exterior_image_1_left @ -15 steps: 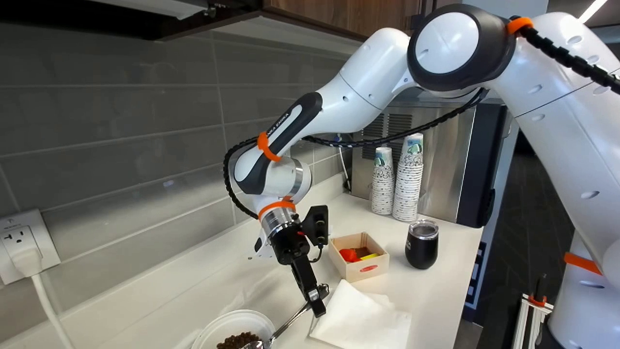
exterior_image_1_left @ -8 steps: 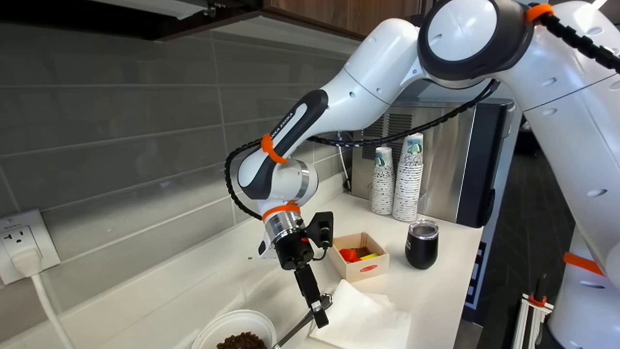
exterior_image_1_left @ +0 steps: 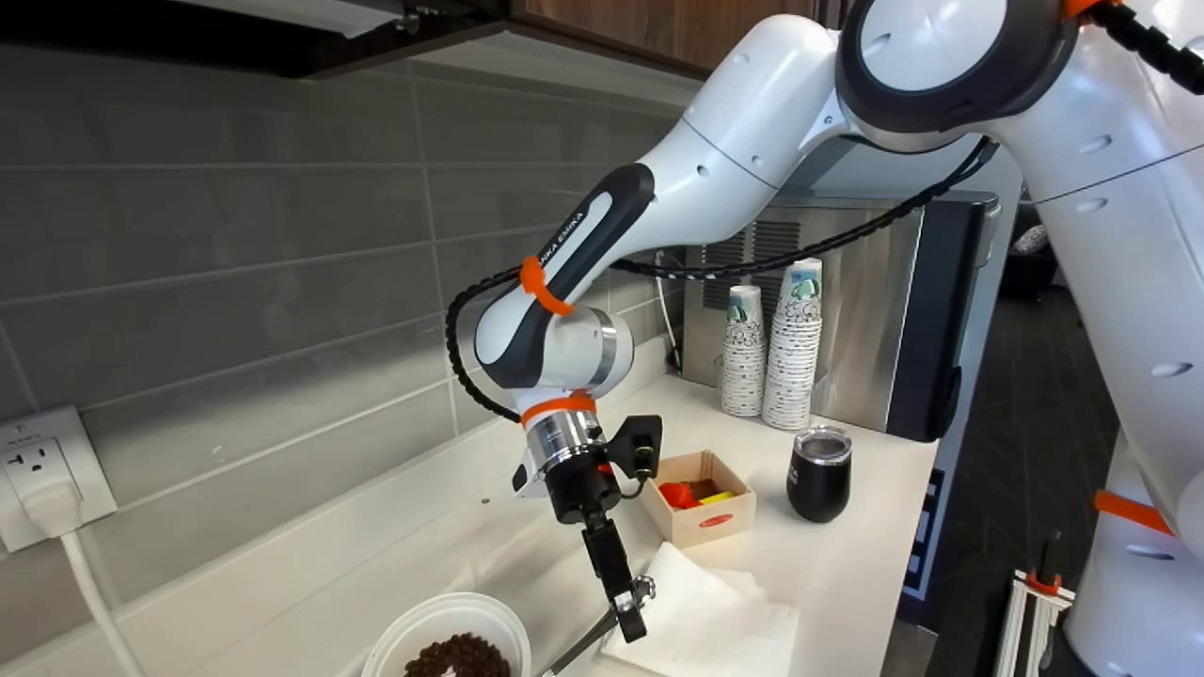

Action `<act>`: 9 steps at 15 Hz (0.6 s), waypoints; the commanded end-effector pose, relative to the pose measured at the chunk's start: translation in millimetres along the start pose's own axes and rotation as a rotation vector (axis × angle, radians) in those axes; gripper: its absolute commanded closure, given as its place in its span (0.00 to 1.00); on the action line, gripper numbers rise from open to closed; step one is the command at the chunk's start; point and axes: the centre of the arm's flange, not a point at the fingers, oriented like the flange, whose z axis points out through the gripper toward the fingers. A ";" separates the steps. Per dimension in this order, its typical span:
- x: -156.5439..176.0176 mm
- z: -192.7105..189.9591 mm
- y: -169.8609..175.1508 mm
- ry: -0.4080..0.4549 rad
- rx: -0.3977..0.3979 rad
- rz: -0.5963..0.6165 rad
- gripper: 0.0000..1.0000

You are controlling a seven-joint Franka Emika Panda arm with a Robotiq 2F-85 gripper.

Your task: Move the contents of one bowl to the next bowl

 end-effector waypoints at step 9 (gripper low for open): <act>-24.0 3.2 -37.6 0.094 -0.179 -0.017 0.99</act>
